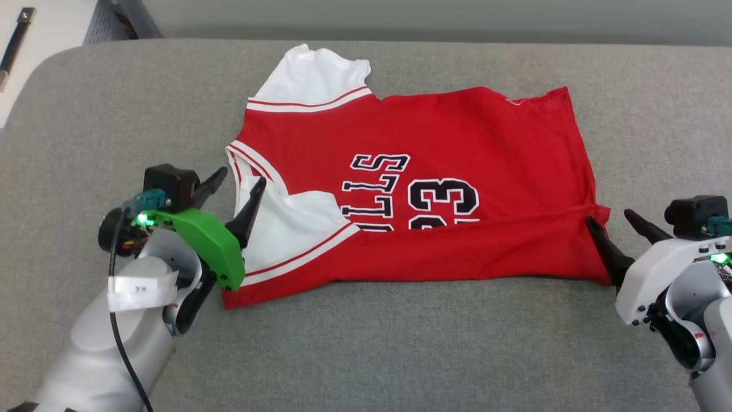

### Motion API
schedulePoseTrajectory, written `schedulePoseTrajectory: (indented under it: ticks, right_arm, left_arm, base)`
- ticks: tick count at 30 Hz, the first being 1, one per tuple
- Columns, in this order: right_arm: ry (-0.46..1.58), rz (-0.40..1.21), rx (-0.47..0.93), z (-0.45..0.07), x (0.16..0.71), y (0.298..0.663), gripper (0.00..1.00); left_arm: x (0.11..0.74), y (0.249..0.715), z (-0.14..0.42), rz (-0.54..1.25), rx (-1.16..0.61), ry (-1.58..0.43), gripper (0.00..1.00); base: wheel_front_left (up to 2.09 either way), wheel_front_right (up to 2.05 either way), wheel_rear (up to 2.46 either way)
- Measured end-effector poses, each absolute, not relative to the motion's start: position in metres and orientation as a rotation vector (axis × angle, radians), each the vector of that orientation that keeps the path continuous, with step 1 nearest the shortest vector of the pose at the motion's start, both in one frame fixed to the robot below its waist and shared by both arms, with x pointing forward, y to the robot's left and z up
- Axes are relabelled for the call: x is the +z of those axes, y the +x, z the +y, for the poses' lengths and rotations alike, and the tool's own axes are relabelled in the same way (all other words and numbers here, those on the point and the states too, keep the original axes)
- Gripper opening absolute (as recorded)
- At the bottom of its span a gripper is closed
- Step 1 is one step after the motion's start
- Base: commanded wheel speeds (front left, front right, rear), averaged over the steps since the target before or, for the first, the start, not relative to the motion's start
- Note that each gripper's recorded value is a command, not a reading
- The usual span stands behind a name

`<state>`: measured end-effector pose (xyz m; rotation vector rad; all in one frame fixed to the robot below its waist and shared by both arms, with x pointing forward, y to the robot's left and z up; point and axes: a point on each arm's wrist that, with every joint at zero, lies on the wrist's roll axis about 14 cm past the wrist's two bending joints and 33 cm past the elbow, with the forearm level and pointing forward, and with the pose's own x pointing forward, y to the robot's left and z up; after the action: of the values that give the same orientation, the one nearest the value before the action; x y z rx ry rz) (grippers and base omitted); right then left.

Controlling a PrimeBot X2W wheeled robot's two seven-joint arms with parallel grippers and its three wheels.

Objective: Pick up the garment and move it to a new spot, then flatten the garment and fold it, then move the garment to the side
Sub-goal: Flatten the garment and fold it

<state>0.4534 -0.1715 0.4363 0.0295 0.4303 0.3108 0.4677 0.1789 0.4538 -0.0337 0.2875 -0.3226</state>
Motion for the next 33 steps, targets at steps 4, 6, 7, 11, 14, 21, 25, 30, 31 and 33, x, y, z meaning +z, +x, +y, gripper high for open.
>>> schedulePoseTrajectory:
  ticks: [4,6,7,11,14,21,25,30,31,33]
  right_arm:
    - [-0.010,0.382,0.324,-0.170,0.456,0.443,1.00]
    - [-0.040,0.365,0.338,-0.167,0.464,0.436,1.00]
    - [-0.052,0.362,0.341,-0.167,0.467,0.432,1.00]
    - [-0.068,0.372,0.338,-0.166,0.472,0.417,1.00]
    - [-0.063,0.408,0.314,-0.170,0.470,0.407,1.00]
    - [-0.051,0.509,0.285,-0.173,0.466,0.392,1.00]
    - [-0.056,0.535,0.276,-0.175,0.464,0.391,1.00]
    - [-0.053,0.563,0.272,-0.175,0.456,0.394,1.00]
    - [-0.052,0.569,0.272,-0.175,0.454,0.394,1.00]
    - [-0.050,0.580,0.269,-0.176,0.450,0.395,1.00]
  left_arm:
    - [0.466,0.450,0.178,0.247,-0.270,-0.110,1.00]
    - [0.471,0.441,0.175,0.232,-0.247,-0.161,1.00]
    - [0.472,0.435,0.173,0.228,-0.233,-0.192,1.00]
    - [0.468,0.410,0.175,0.251,-0.177,-0.234,1.00]
    - [0.466,0.395,0.172,0.274,-0.165,-0.252,1.00]
    - [0.431,0.366,0.184,0.511,-0.122,-0.121,1.00]
    - [0.417,0.365,0.187,0.590,-0.084,-0.108,1.00]
    - [0.393,0.364,0.199,0.694,-0.030,-0.078,1.00]
    - [0.390,0.365,0.201,0.704,-0.022,-0.071,1.00]
    - [0.383,0.368,0.205,0.720,-0.005,-0.063,1.00]
  base:
    - [0.00,0.00,0.00]
    - [0.00,0.00,0.00]
    - [0.00,0.00,0.00]
    - [0.00,0.00,0.00]
    - [0.00,0.00,0.00]
    - [0.00,0.00,0.00]
    - [0.00,0.00,0.00]
    - [0.00,0.00,0.00]
    - [0.00,0.00,0.00]
    - [0.00,0.00,0.00]
